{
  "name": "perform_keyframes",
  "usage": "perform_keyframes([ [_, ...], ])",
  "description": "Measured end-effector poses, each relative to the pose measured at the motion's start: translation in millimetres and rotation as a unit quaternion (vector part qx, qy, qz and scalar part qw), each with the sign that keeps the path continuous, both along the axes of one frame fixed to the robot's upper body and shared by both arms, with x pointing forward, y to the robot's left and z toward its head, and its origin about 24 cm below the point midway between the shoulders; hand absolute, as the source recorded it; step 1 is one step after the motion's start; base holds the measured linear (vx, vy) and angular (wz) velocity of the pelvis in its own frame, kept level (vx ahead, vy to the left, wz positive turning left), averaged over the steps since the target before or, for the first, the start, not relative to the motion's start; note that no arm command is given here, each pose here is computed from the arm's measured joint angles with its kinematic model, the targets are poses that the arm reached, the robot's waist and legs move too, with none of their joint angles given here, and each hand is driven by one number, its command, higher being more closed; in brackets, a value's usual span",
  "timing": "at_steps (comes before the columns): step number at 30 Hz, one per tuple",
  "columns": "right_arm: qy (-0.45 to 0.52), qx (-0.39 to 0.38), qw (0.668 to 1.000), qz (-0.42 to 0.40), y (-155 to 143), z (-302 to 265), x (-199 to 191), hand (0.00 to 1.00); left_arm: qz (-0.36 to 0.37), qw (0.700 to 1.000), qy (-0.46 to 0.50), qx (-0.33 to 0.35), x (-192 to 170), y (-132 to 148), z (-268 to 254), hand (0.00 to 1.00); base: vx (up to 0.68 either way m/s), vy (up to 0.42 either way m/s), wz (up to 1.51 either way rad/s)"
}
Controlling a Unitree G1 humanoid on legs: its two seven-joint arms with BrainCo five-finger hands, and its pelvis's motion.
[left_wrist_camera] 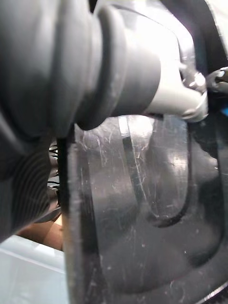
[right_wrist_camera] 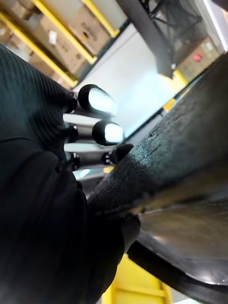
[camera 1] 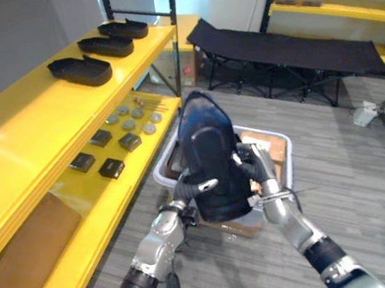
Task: Walk over and take plastic housings, then place them on the shelf
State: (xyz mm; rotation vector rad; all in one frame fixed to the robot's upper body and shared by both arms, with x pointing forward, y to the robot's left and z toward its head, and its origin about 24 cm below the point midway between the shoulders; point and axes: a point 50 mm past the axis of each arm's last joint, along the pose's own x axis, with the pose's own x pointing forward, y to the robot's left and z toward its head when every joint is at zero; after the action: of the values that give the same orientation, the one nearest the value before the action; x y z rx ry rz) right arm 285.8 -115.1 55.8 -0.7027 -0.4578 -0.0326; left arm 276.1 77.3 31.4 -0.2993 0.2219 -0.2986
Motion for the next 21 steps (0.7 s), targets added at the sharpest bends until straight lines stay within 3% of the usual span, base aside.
perform_keyframes([
  [6, -0.017, 0.02, 1.0, 0.007, 5.2, 8.0, -1.8, 1.0, 0.021, 0.999, -0.014, -0.036, 1.1, 1.4, 5.1, 1.0, 0.0, 0.0, 0.0],
  [7, -0.018, 0.022, 1.0, 0.008, 5.8, 8.6, -1.9, 0.0, 0.023, 0.999, -0.016, -0.04, 1.3, 1.6, 5.6, 1.0, 0.0, 0.0, 0.0],
  [16, -0.012, 0.085, 0.996, 0.02, 9.2, 16.2, -3.0, 0.0, 0.041, 0.997, -0.031, -0.058, 1.8, 1.6, 15.1, 1.0, 0.0, 0.0, 0.0],
  [21, 0.021, 0.157, 0.987, 0.028, 7.1, 13.3, -3.7, 0.0, 0.077, 0.993, -0.09, 0.017, 2.2, 1.5, 28.6, 1.0, 0.0, 0.0, 0.0],
])
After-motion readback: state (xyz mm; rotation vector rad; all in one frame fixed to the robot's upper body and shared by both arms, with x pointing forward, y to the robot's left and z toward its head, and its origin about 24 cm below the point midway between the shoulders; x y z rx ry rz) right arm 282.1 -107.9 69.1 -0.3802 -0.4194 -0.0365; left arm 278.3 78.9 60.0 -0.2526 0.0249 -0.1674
